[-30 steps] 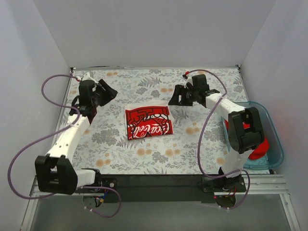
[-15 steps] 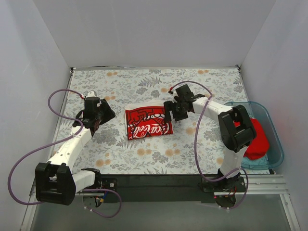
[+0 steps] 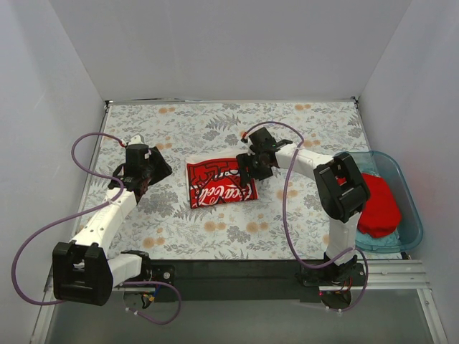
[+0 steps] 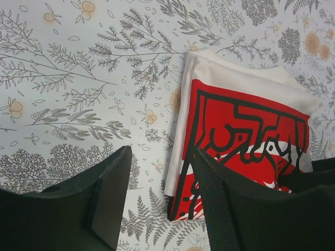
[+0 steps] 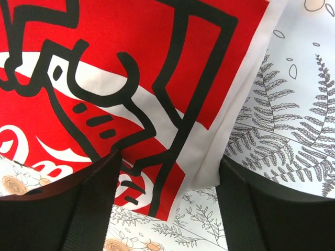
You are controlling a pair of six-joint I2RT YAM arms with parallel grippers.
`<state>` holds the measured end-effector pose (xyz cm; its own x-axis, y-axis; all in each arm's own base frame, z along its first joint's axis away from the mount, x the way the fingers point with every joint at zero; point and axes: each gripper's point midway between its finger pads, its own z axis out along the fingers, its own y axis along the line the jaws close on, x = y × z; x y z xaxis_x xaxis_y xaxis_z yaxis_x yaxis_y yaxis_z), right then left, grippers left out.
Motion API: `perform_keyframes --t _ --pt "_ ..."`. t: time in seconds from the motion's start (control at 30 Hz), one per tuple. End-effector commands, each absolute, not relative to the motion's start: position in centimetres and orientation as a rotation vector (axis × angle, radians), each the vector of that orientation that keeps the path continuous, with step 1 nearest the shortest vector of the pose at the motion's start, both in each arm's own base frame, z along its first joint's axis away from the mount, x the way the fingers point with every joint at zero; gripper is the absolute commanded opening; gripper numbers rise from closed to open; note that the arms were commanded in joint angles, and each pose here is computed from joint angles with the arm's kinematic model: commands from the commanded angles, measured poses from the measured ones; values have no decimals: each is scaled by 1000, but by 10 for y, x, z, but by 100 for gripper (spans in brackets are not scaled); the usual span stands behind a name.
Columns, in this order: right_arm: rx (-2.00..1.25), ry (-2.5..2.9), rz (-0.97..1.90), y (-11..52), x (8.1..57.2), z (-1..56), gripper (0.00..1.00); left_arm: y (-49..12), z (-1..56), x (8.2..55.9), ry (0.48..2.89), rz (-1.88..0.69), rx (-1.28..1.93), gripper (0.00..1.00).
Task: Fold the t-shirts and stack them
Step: Neatly place the folded tshirt to the corner
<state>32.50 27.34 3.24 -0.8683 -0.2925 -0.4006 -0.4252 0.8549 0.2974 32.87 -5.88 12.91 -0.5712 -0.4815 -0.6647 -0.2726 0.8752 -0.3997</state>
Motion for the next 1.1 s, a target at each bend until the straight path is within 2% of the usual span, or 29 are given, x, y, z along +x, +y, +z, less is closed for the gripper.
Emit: perform_keyframes --t 0.0,0.07,0.17,0.27,0.3,0.37,0.4,0.63,0.83,1.07 --pt "-586 2714 481 275 323 26 74 -62 136 331 2188 -339 -514 50" --pt "-599 2719 484 278 323 24 70 -62 135 331 2189 -340 -516 50" --pt "-605 2726 476 278 323 21 58 -63 136 331 2189 -343 -514 50" --pt "-621 2721 434 275 328 18 36 -64 135 331 2194 -349 -511 50" --pt "-628 2716 419 275 330 18 24 -64 135 331 2193 -349 -511 50" --pt "-638 2718 352 267 335 15 12 -64 133 331 2198 -349 -511 50" --pt "-638 2705 333 266 341 18 2 -64 133 331 2196 -348 -512 50" --pt "-562 2654 111 214 392 36 1 -66 131 331 2207 -357 -508 50" --pt "-388 2594 -101 130 450 65 1 -66 130 332 2211 -362 -508 50" --pt "-275 2513 -513 12 510 89 1 -68 120 331 2247 -361 -508 49"
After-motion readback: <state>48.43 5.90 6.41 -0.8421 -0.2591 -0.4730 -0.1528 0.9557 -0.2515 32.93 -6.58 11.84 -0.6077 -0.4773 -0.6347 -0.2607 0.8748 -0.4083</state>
